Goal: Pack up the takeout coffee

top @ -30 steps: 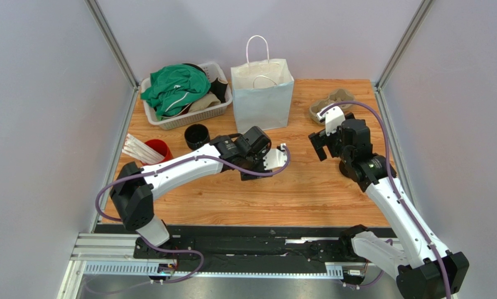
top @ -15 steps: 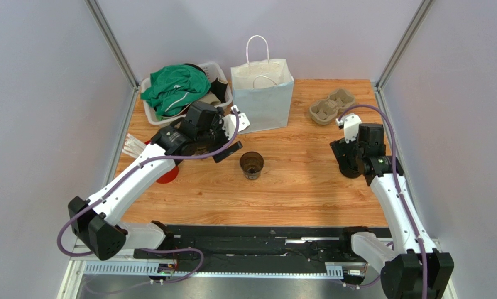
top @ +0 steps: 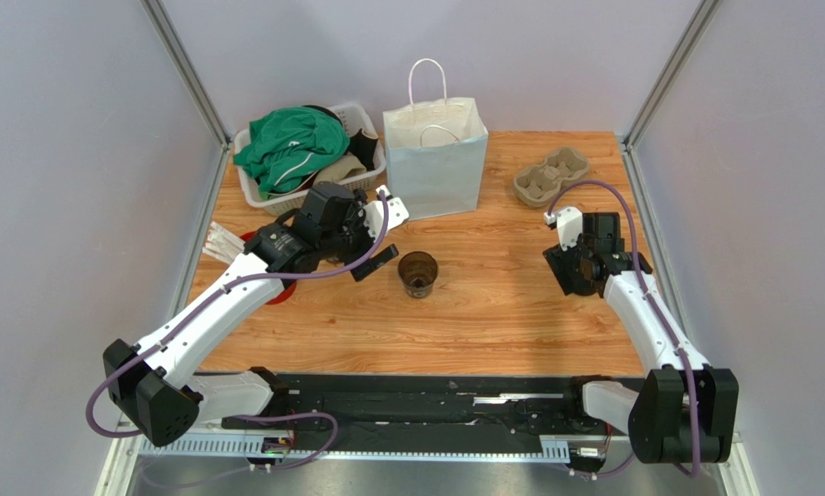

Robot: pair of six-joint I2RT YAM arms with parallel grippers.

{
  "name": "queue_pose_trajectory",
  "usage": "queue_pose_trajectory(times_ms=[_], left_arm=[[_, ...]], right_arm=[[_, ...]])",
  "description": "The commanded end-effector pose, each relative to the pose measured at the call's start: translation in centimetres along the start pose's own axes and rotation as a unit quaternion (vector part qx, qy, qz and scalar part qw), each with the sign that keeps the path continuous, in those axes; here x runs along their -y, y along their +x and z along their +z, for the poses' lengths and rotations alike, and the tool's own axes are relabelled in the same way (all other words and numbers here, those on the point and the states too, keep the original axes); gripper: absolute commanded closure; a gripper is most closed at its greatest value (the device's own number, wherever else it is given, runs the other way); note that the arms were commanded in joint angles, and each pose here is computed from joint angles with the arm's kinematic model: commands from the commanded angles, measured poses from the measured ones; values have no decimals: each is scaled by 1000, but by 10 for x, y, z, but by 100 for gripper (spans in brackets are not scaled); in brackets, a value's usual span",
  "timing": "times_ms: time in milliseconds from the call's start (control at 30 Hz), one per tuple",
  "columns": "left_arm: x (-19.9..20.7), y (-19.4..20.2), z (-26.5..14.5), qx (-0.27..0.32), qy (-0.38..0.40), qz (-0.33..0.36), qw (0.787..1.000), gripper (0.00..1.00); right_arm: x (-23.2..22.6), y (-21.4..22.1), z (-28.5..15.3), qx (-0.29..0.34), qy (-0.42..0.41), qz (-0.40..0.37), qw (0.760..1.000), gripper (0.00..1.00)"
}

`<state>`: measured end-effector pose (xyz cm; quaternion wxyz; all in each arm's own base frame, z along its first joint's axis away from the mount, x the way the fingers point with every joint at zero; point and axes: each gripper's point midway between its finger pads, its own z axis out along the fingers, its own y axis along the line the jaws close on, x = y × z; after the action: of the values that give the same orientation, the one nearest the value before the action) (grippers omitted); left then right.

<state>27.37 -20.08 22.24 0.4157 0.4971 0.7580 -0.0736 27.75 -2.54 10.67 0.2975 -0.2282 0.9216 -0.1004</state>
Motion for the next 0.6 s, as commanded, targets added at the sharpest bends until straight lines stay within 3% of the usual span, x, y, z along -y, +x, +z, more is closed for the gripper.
queue_pose_trajectory(times_ms=[0,333,567], left_arm=[[-6,-9,0,23,-14,-10,1000,4],[-5,-2,9,10,-14,-13,1000,4],[-5,0,12,7,-15,-14,1000,4]], right_arm=[[7,-10,9,18,11,-2,1000,33],[5,-10,11,21,9,2,1000,61],[5,-7,15,14,10,4,1000,63]])
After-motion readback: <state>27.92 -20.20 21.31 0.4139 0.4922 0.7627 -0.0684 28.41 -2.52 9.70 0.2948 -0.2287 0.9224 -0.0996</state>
